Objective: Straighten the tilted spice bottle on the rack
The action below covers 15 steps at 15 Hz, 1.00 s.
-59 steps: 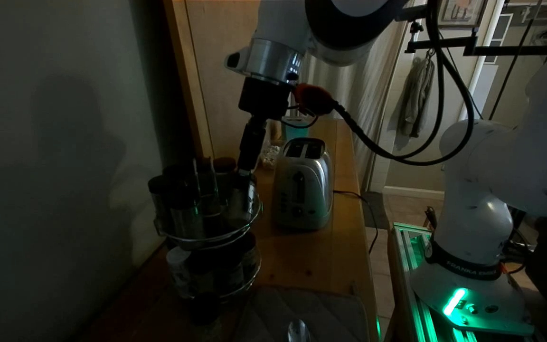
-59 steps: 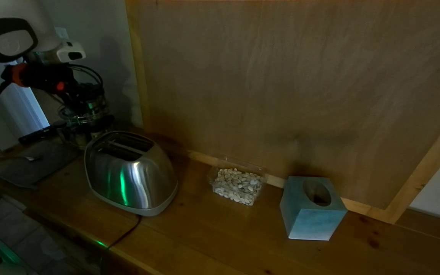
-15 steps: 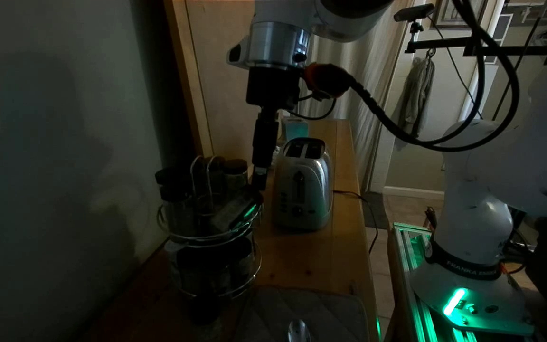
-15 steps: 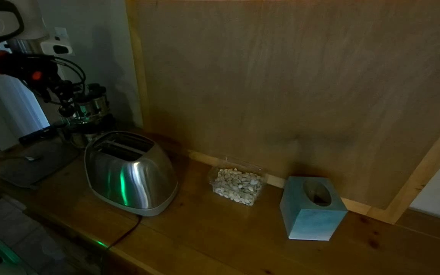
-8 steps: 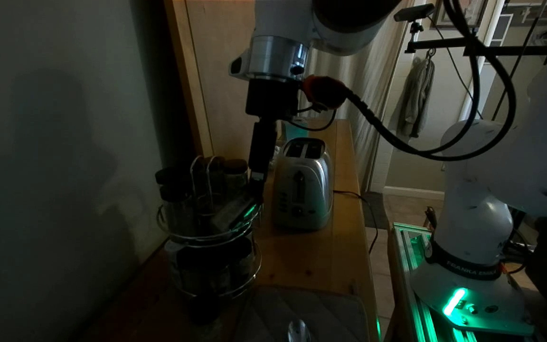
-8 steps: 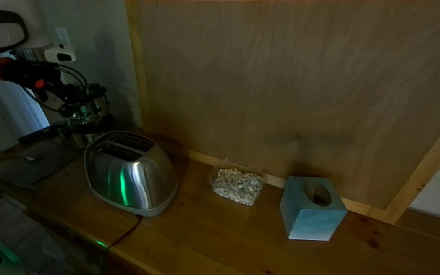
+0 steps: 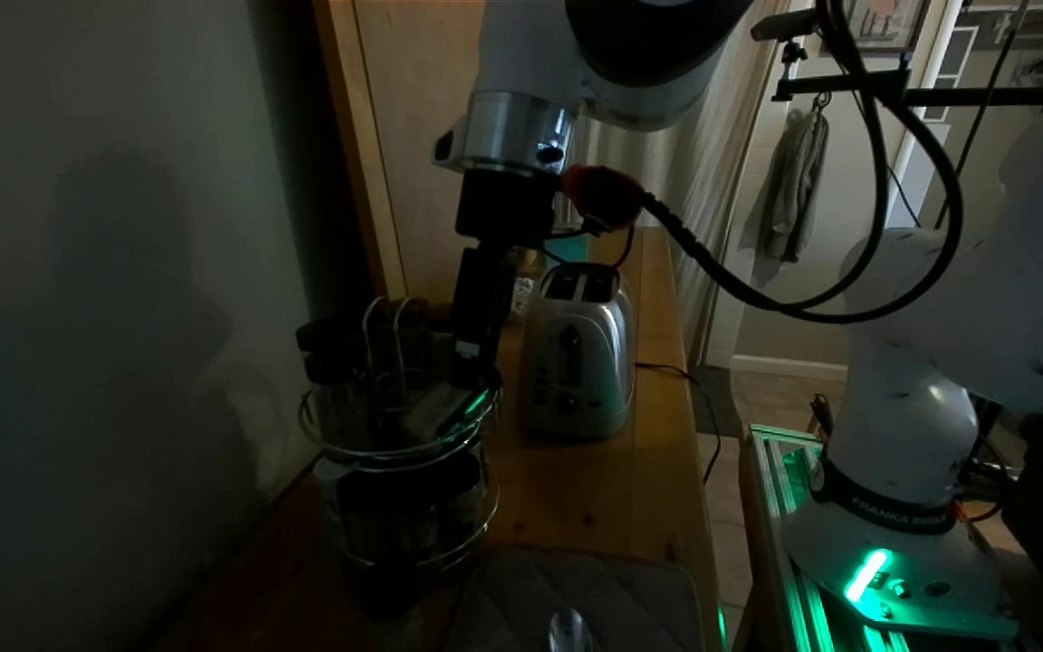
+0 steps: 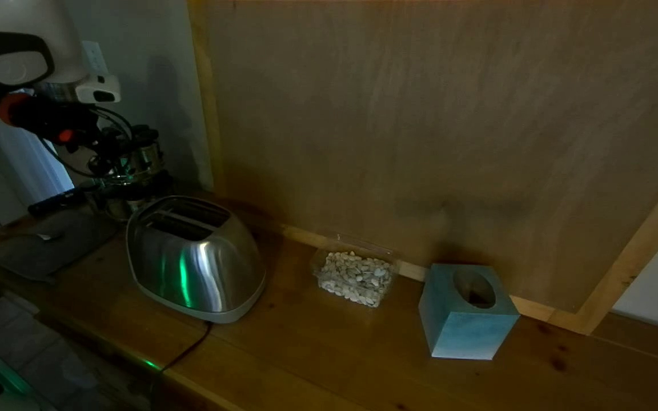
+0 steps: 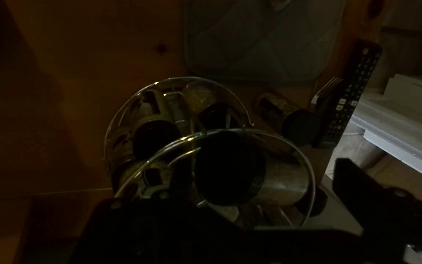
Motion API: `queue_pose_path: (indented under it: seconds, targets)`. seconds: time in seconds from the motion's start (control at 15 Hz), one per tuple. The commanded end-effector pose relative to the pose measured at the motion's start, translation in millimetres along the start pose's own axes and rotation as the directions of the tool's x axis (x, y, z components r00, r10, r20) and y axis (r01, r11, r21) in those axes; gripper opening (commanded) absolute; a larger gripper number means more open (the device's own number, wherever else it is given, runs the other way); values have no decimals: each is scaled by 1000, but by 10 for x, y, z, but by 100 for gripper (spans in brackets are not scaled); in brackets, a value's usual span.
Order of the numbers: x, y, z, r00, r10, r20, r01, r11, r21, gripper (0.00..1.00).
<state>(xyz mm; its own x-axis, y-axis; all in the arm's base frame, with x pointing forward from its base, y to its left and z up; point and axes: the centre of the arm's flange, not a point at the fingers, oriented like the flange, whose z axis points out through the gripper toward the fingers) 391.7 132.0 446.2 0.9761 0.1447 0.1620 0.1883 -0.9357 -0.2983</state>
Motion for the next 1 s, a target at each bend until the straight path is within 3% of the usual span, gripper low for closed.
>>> queue_pose_path:
  seconds: [0.0, 0.67, 0.8, 0.93]
  targets:
    - [24, 42, 127, 999, 19, -33, -18, 1000, 15, 100]
    - [43, 88, 237, 998, 59, -17, -58, 996, 66, 100]
    - [46, 101, 237, 997, 71, -18, -70, 995, 75, 74]
    - [52, 121, 221, 996, 82, -21, -80, 994, 77, 59]
